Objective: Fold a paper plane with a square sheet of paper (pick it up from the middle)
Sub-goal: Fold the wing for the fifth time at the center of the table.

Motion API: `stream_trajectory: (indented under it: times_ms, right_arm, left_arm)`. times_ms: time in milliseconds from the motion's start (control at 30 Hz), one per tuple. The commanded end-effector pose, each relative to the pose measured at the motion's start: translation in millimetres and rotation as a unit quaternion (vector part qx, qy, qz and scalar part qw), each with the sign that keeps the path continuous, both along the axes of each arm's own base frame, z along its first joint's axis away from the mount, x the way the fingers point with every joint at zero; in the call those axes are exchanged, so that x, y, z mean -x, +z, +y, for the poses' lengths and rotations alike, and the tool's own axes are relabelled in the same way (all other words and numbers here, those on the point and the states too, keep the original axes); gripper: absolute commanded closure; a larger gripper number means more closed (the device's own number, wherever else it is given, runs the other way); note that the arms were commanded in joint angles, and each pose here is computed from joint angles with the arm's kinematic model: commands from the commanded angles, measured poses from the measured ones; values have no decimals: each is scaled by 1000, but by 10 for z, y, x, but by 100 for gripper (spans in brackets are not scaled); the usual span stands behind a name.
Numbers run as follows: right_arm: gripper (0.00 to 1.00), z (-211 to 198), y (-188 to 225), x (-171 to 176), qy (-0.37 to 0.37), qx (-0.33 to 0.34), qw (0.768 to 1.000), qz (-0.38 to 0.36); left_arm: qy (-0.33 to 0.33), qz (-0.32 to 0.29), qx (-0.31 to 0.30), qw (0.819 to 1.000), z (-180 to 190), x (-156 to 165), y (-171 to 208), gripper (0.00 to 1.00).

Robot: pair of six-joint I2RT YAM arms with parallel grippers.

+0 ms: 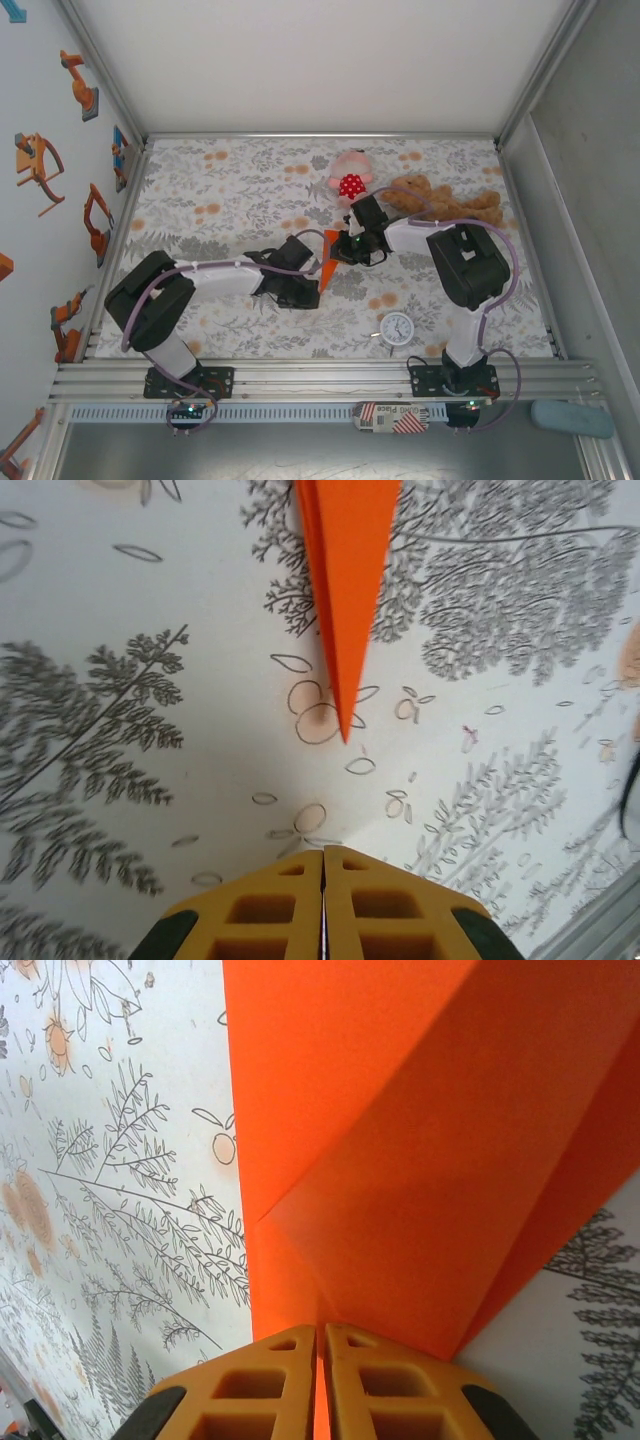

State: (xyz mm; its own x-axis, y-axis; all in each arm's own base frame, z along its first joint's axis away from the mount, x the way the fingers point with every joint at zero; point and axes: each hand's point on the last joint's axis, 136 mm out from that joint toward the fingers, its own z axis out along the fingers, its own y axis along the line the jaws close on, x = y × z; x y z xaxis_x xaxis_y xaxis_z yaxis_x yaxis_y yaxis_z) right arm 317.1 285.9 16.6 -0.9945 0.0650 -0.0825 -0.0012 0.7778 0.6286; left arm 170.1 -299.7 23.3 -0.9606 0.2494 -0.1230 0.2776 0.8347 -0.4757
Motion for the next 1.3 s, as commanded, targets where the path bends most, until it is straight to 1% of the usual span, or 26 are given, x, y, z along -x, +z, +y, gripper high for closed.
stream_trajectory:
  times_ms: [0,67,133,200,300,400,567,700,767,867,933,1033,1100,1167,1267]
  right_arm:
    - [88,-234,-175,78,-50,57,997,10]
    - [88,-224,-82,88,-62,51,997,2]
    - [88,-184,-4,90,-70,42,997,-2]
    - [88,-125,73,84,-71,27,997,-4]
    - [88,-56,160,56,-71,6,997,-7]
    - [88,3,222,27,-68,-9,998,-9]
    - [88,21,302,9,-69,-21,997,-14]
    - [87,-29,513,-49,-71,-35,996,-40]
    - [85,-113,617,-82,-74,-30,995,-62]
    - [79,-361,673,-117,-77,25,992,-93]
    - [73,-560,629,-118,-67,89,987,-112]
    - [59,-735,553,-121,-40,154,979,-126]
    - [52,-747,522,-127,-13,173,977,-126]
    - [47,-701,509,-146,9,173,976,-129]
    - [44,-611,481,-202,39,171,977,-125]
  left_arm:
    - [10,-58,33,998,-68,-202,393,90]
    - [19,-86,56,995,-121,-343,528,90]
    - [30,-96,73,992,-177,-448,569,90]
    - [44,-92,85,991,-249,-550,530,90]
    - [48,-78,112,990,-423,-640,476,90]
    - [50,-72,125,988,-538,-712,428,90]
    - [71,-61,103,990,-503,-803,194,93]
    - [79,-44,79,993,-413,-780,-10,94]
    - [82,-38,70,993,-373,-750,-83,94]
    - [83,-32,62,994,-328,-707,-146,94]
    - [83,-26,55,995,-293,-683,-186,94]
    - [79,-18,49,996,-270,-632,-225,94]
    - [78,-14,47,996,-255,-610,-237,94]
    - [77,-10,44,996,-235,-584,-250,95]
    - [74,-6,42,996,-217,-554,-249,95]
